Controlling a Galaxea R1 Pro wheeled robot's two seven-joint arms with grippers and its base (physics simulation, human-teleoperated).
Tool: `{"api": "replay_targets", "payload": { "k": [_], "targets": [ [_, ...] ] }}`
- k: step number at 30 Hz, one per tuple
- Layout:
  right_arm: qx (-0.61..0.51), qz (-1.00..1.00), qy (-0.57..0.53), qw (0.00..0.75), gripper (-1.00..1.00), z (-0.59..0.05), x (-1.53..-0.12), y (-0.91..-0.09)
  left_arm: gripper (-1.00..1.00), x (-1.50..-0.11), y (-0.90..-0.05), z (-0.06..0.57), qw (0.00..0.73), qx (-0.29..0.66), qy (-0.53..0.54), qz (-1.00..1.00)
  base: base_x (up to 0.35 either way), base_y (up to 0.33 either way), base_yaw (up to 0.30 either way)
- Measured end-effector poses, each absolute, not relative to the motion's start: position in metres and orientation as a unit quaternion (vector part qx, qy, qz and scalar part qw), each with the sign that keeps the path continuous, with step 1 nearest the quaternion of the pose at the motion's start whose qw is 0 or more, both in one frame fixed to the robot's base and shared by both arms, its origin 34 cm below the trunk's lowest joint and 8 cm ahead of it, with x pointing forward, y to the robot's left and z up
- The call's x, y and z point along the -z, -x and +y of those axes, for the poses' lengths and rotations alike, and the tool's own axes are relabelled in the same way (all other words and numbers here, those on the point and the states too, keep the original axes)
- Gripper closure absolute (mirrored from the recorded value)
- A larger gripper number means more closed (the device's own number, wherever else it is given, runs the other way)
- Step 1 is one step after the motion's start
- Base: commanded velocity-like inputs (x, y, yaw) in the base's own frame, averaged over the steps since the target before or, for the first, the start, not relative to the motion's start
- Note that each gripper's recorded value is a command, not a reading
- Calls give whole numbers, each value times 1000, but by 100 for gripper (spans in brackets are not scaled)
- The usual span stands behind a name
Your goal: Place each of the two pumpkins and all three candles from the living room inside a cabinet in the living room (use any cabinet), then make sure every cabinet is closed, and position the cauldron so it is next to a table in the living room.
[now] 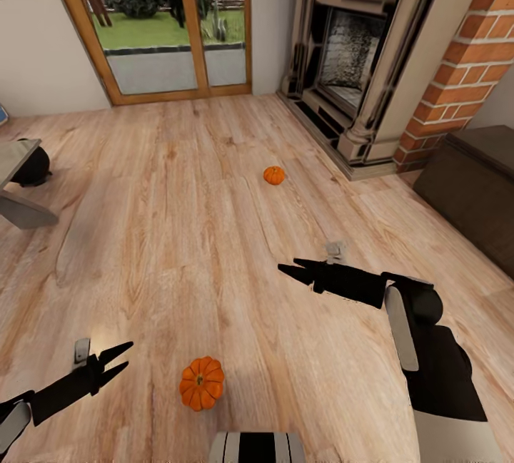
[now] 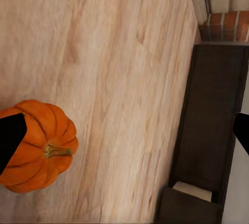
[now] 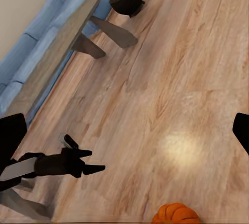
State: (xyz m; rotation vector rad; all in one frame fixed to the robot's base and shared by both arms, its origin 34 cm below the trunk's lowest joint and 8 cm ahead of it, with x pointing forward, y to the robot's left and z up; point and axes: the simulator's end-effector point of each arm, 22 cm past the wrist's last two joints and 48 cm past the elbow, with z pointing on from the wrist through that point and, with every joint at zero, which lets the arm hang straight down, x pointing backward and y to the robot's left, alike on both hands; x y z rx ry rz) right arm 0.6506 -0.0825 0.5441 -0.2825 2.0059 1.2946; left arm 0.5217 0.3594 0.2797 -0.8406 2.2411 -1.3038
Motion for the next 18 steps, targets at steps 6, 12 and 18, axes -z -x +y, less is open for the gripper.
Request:
{"api": "replay_targets", "payload": {
  "k": [6, 12, 18],
  "targets": [
    [-447, 814, 65, 365, -100, -124, -529, -689, -100, -266, -514, 357, 204, 457, 284, 818, 0, 0, -29],
    [-428, 829, 51, 356, -100, -129, -510, -696, -100, -250, -502, 346, 183, 453, 268, 830, 0, 0, -222],
    [-432, 835, 46, 338, -100, -123, -490, -694, -100, -238, -494, 346, 172, 448, 270, 835, 0, 0, -68]
  ]
}}
